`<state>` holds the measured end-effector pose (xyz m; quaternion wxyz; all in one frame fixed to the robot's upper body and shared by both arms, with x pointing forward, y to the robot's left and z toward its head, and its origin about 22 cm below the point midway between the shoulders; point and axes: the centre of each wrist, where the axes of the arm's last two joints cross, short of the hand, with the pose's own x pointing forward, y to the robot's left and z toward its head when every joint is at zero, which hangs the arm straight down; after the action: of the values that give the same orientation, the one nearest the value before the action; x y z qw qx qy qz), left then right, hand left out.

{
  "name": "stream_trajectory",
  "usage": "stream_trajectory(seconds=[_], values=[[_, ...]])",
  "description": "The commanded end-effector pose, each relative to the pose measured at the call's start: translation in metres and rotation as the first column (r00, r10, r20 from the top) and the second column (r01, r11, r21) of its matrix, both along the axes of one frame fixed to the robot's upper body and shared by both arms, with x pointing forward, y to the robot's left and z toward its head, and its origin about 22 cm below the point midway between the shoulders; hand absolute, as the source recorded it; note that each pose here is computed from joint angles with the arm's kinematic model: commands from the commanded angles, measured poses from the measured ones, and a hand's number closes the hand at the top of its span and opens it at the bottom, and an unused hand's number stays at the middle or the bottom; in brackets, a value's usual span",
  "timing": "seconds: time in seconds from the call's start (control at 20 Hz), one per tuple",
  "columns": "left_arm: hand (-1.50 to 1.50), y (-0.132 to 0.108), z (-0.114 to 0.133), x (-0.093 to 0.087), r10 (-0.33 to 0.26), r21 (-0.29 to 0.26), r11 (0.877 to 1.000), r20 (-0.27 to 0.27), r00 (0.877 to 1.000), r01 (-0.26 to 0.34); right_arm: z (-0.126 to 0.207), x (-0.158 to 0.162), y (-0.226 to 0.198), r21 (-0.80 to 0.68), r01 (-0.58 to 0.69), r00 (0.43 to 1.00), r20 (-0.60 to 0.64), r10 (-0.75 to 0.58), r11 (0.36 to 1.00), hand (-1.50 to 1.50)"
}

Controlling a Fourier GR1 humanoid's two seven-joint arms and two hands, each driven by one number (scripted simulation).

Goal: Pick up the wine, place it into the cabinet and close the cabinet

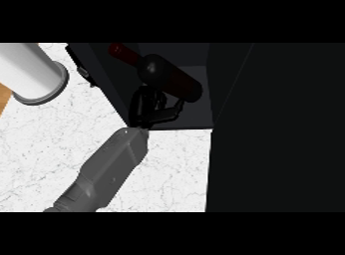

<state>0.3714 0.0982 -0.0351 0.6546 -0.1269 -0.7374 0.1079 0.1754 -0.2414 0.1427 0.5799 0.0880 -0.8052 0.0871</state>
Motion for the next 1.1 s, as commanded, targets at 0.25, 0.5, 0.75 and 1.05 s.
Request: stream_trajectory(seconds=[0.25,0.5,0.75,1.05], values=[[1.5,-0.011,0.017,0.009,0.016,-0.009,1.0,0.005,1.0,-0.015,-0.006,-0.013,0.001,0.0,0.001,1.0,0.011,-0.001,1.0,-1.5],[1.5,0.006,0.018,0.028,0.068,0.064,0.996,-0.068,0.995,-0.064,-0.005,-0.011,0.002,-0.012,-0.035,0.999,0.014,0.035,0.999,-1.5],[1.5,0.015,-0.001,0.017,0.089,0.072,0.994,-0.077,0.993,-0.084,-0.005,0.005,-0.001,-0.006,-0.039,0.999,0.018,0.039,0.999,-1.5],[1.5,0.018,-0.006,0.014,0.145,0.041,0.989,-0.034,0.989,-0.144,0.001,0.01,0.014,0.003,-0.021,1.0,0.011,0.021,1.0,-1.5]])
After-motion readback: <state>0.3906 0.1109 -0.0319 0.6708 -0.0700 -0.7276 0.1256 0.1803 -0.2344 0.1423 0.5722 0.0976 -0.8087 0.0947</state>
